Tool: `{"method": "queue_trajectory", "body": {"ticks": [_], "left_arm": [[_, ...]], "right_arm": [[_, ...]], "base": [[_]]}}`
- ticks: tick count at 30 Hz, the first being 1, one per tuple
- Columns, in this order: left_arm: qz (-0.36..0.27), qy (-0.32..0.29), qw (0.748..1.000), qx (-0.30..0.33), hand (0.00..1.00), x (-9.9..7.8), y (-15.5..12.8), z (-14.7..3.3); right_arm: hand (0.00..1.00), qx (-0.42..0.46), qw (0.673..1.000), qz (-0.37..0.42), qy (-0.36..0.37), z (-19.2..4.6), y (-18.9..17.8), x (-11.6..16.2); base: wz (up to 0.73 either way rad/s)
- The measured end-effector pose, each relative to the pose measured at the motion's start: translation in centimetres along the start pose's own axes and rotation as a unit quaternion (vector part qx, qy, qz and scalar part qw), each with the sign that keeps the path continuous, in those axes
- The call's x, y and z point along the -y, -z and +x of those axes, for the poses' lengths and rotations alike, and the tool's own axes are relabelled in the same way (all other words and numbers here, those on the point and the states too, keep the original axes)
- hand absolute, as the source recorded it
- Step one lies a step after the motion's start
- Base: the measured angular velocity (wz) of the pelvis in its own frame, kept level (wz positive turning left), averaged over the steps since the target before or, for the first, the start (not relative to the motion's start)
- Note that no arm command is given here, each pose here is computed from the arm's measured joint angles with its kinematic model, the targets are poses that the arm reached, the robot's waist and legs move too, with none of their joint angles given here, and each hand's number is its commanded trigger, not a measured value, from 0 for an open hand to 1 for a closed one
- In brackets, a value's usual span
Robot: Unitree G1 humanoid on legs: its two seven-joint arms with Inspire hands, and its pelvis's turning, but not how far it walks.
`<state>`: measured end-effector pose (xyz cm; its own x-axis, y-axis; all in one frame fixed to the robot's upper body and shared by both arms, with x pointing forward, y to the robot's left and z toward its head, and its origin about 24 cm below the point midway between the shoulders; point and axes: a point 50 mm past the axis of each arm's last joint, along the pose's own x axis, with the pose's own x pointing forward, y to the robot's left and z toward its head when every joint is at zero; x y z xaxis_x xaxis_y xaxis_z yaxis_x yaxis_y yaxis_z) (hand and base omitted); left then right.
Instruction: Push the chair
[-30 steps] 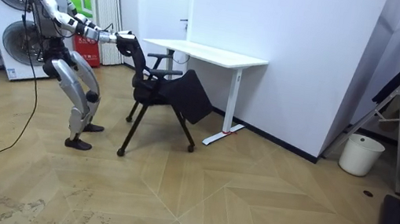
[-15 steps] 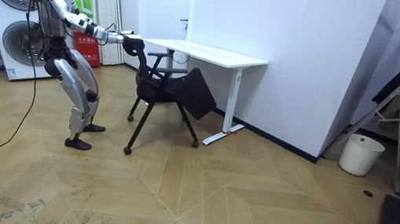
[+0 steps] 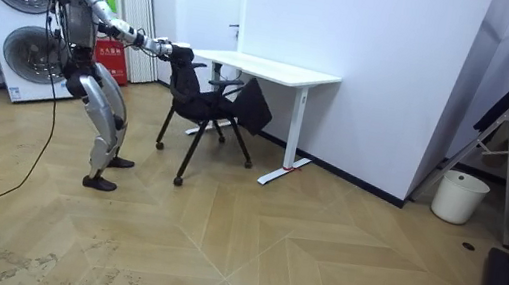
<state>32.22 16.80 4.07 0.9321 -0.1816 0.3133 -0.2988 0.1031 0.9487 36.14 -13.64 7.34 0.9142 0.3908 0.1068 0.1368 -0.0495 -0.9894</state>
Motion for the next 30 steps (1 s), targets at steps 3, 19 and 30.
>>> {"method": "queue_trajectory", "body": {"ticks": [3, 19, 30], "left_arm": [[0.002, -0.001, 1.000, -0.003, 1.00, 0.0, 0.0, -0.1], [0.018, 0.020, 1.000, 0.008, 1.00, 0.4, -0.2, -1.7], [0.018, 0.040, 0.999, 0.028, 1.00, 0.4, 0.2, -0.8]], "right_arm": [[1.00, 0.001, 1.000, 0.000, 0.002, 0.1, -0.1, 0.0], [1.00, 0.001, 0.999, 0.027, -0.023, -1.3, -1.1, -2.4], [1.00, -0.012, 0.998, 0.049, -0.023, -1.3, -1.5, -3.0]], "base": [[0.21], [0.11], [-0.20]]}}
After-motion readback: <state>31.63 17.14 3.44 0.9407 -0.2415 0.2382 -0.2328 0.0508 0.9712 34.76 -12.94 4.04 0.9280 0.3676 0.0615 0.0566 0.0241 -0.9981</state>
